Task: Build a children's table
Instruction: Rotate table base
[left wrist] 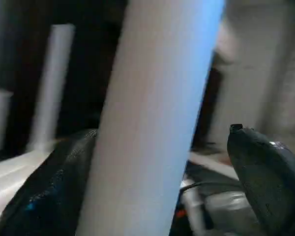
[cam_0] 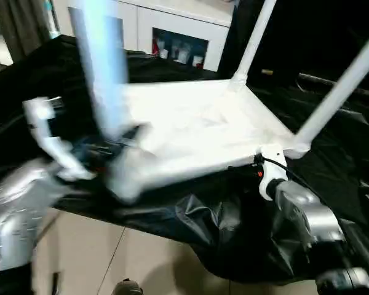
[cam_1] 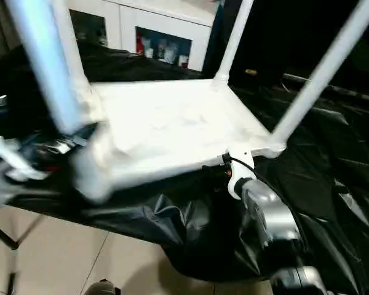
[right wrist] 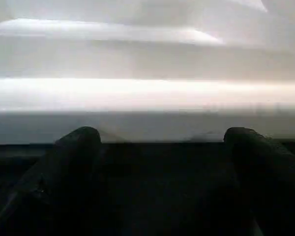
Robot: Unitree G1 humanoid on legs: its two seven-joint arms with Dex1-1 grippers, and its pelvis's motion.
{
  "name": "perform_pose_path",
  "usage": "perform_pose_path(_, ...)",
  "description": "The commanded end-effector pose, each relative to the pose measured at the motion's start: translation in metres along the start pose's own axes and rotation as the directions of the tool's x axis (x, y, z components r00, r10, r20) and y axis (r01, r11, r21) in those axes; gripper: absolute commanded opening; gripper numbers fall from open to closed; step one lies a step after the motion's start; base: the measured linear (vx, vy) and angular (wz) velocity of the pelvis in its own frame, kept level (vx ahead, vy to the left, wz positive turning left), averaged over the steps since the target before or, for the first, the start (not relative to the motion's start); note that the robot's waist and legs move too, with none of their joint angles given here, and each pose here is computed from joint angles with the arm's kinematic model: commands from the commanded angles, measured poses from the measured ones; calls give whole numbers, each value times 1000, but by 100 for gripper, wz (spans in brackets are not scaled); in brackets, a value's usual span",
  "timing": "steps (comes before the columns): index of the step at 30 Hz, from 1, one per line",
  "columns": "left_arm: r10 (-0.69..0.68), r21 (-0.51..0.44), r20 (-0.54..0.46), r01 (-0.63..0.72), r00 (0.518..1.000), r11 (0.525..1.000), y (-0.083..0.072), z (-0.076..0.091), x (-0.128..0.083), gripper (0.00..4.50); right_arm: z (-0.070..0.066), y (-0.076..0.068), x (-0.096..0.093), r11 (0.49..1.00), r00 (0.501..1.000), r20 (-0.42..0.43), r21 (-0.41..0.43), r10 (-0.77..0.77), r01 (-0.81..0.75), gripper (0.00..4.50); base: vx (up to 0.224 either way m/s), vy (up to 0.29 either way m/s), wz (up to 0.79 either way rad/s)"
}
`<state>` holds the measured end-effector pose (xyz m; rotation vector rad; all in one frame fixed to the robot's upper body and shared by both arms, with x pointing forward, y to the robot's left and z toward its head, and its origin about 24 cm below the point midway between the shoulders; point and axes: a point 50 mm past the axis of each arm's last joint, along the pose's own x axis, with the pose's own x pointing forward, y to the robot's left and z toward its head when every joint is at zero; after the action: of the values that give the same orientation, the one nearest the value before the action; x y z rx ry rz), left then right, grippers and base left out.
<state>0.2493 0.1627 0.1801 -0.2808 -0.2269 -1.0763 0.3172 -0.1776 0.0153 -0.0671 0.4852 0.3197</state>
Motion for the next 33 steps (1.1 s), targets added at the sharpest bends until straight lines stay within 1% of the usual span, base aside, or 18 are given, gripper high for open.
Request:
perform_pose_path(1,-126,-31,-1,126,992,992,-15,-6,21,450,2,-6,3,1000,1000,-15,-20,-21,21,445,0,0,0)
perform_pose_path(3,-161,-47,1,161,987,986,-18,-8,29,450,4,-4,7,1000,1000,-11,-18,-12,12,445,0,0,0)
perform_pose_path(6,-219,-76,2,219,976,973,-25,-16,52,450,10,3,15,1000,1000,-2,-5,15,-15,445,0,0,0)
perform_pose_path(7,-251,-78,-19,249,968,965,-28,-24,67,450,15,10,21,999,999,10,-3,38,-38,445,0,0,0)
perform_pose_path(8,-263,-73,-33,260,964,963,-29,-28,73,450,17,14,24,999,999,15,-4,49,-49,445,0,0,0)
perform_pose_path(9,-263,-73,-33,260,964,963,-29,-28,73,450,17,14,24,999,999,15,-4,49,-49,445,0,0,0)
perform_pose_path(10,-283,-79,-45,279,958,957,-31,-35,86,450,22,23,28,997,996,27,-14,82,-82,445,0,0,0)
perform_pose_path(11,-296,-80,-52,292,954,953,-32,-39,94,450,24,29,30,994,994,32,-25,104,-103,445,0,0,0)
perform_pose_path(12,-300,-81,-53,296,952,952,-33,-40,97,450,25,31,31,994,993,34,-29,110,-109,445,0,0,0)
perform_pose_path(13,-316,-80,-57,311,947,947,-34,-43,106,450,28,37,35,991,991,39,-42,131,-129,445,0,0,0)
perform_pose_path(17,-355,-79,-52,350,933,933,-39,-47,123,450,31,49,39,985,985,46,-54,168,-166,445,0,0,0)
perform_pose_path(24,-420,-90,-45,415,906,905,-54,-59,149,450,27,57,41,975,975,46,-62,218,-215,445,0,0,0)
perform_pose_path(26,-423,-92,-45,418,905,904,-57,-61,155,450,27,59,41,970,970,50,-62,236,-233,445,0,0,0)
perform_pose_path(28,-417,-86,-57,412,907,907,-59,-66,164,450,30,66,41,957,956,71,-66,286,-282,445,0,0,0)
perform_pose_path(30,-417,-83,-61,411,907,908,-59,-67,165,450,30,67,41,954,952,76,-67,297,-293,445,0,0,0)
perform_pose_path(31,-411,-72,-84,406,908,911,-59,-70,168,450,32,70,41,947,945,81,-76,317,-311,445,0,0,0)
perform_pose_path(33,-398,-53,-113,395,910,917,-57,-74,170,450,33,72,42,946,944,86,-82,320,-313,445,0,0,0)
